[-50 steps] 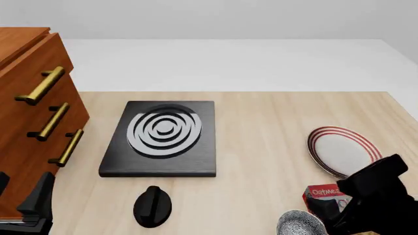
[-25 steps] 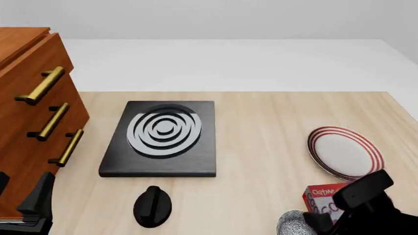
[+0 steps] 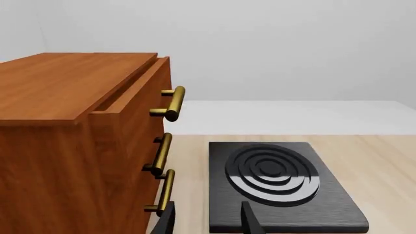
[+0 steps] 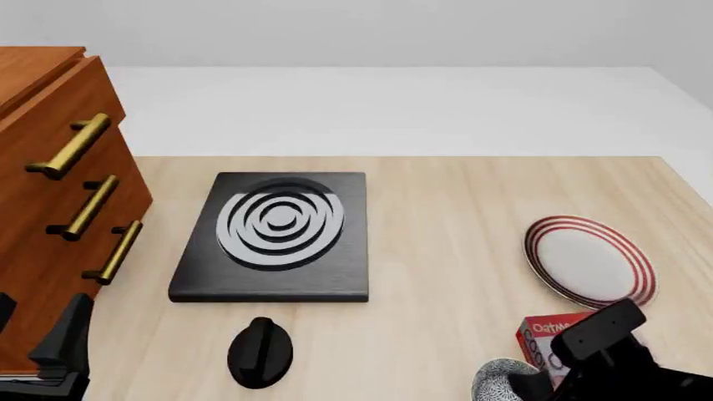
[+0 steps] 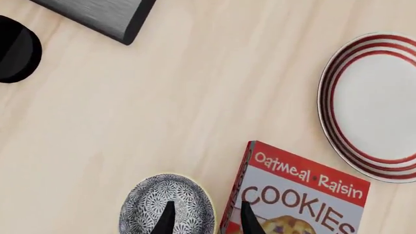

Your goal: Pick the akita bowl on the ramekin and place it on the plate.

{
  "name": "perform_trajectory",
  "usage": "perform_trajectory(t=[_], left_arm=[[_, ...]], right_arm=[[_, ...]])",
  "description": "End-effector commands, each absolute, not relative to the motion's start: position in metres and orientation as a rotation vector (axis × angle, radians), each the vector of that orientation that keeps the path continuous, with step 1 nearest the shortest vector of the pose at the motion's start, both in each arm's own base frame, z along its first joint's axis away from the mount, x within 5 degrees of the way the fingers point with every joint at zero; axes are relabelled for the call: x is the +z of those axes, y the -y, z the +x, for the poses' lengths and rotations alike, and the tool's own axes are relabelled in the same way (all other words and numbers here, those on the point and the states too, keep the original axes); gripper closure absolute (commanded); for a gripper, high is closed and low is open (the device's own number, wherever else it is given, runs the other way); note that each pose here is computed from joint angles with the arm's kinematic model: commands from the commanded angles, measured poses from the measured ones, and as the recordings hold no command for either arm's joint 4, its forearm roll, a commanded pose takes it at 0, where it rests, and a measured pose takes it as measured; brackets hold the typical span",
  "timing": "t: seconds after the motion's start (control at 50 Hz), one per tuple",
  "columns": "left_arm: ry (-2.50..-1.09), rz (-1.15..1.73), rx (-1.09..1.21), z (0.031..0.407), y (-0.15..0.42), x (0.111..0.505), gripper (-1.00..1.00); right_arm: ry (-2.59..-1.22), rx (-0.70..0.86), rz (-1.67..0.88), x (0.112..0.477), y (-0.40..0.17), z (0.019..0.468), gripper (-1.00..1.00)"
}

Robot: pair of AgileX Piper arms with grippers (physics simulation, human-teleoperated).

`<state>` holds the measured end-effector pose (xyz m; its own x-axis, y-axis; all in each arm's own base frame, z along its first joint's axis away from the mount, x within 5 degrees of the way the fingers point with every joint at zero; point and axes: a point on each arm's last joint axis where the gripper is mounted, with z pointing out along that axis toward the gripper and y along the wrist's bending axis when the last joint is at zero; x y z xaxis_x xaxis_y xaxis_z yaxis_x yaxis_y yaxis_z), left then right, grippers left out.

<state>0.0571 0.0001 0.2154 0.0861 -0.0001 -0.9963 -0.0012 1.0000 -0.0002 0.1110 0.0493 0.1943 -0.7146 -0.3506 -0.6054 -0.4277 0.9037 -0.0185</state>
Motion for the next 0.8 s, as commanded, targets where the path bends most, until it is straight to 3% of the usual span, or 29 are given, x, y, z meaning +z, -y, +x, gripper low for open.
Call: perform_trajectory(t=[0.02, 0.8], left_arm=[[-1.484, -0.001, 0.001, 0.057, 0.0, 0.215, -1.0], [-1.485, -0.001, 0.001, 0.058, 0.0, 0.215, -1.0]], right_arm=[[-2.461, 0.168, -0.553, 0.185, -0.051, 0.113, -1.0], [-2.489, 0.199, -0.556, 0.17, -0.061, 0.12, -1.0]])
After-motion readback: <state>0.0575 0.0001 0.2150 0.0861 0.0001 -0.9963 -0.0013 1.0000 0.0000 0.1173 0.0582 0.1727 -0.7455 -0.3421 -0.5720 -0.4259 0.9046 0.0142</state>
